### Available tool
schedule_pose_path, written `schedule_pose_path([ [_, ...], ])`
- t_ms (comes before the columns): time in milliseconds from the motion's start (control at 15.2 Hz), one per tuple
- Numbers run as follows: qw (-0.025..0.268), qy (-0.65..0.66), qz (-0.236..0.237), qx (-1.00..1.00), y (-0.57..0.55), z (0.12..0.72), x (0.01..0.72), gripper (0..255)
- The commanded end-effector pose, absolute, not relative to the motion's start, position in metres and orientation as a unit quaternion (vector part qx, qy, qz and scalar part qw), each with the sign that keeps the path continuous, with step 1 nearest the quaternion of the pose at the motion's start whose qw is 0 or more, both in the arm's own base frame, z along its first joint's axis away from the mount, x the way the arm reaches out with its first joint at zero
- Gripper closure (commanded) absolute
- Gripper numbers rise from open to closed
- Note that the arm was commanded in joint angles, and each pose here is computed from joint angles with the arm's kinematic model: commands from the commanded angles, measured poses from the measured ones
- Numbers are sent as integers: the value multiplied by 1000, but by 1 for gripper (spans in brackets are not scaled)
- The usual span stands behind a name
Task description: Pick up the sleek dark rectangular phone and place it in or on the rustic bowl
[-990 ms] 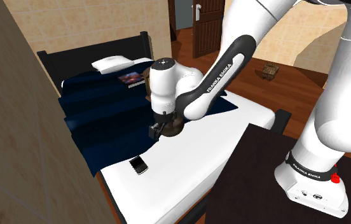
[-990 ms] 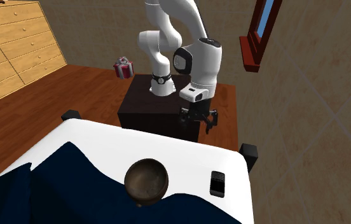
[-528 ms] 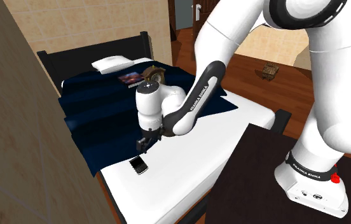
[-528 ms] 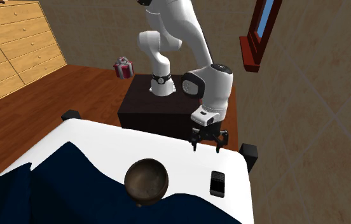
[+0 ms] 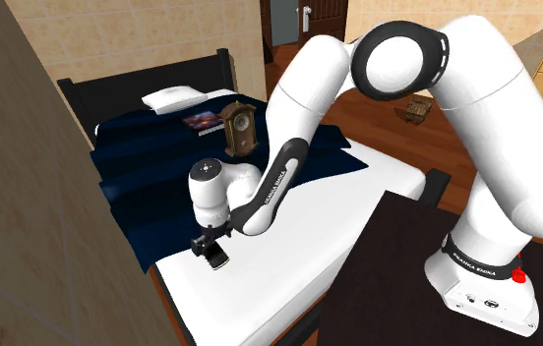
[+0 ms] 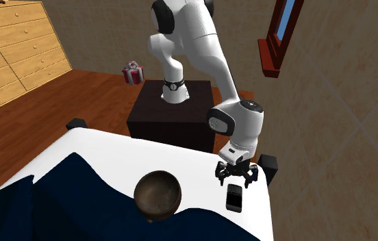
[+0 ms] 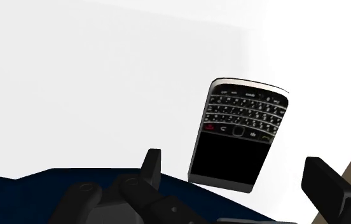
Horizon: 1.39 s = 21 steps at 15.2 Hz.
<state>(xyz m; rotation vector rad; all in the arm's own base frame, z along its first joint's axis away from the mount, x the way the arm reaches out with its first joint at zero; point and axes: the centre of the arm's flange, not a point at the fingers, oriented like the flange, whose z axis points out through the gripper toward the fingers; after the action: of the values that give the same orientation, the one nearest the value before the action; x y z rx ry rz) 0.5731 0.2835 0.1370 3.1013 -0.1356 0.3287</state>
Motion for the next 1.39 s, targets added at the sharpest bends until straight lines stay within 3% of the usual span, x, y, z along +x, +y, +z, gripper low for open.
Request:
schedule_pose_path([
  [0, 8, -48, 107, 993, 293, 119, 583, 0],
  [528, 8, -48, 107, 993, 292, 80, 592, 0],
  [990, 8, -48, 106, 993, 292, 80, 592, 0],
  [1056, 8, -48, 106, 993, 292, 80, 592, 255],
  [1320, 8, -48, 106, 993, 292, 81, 591, 255],
])
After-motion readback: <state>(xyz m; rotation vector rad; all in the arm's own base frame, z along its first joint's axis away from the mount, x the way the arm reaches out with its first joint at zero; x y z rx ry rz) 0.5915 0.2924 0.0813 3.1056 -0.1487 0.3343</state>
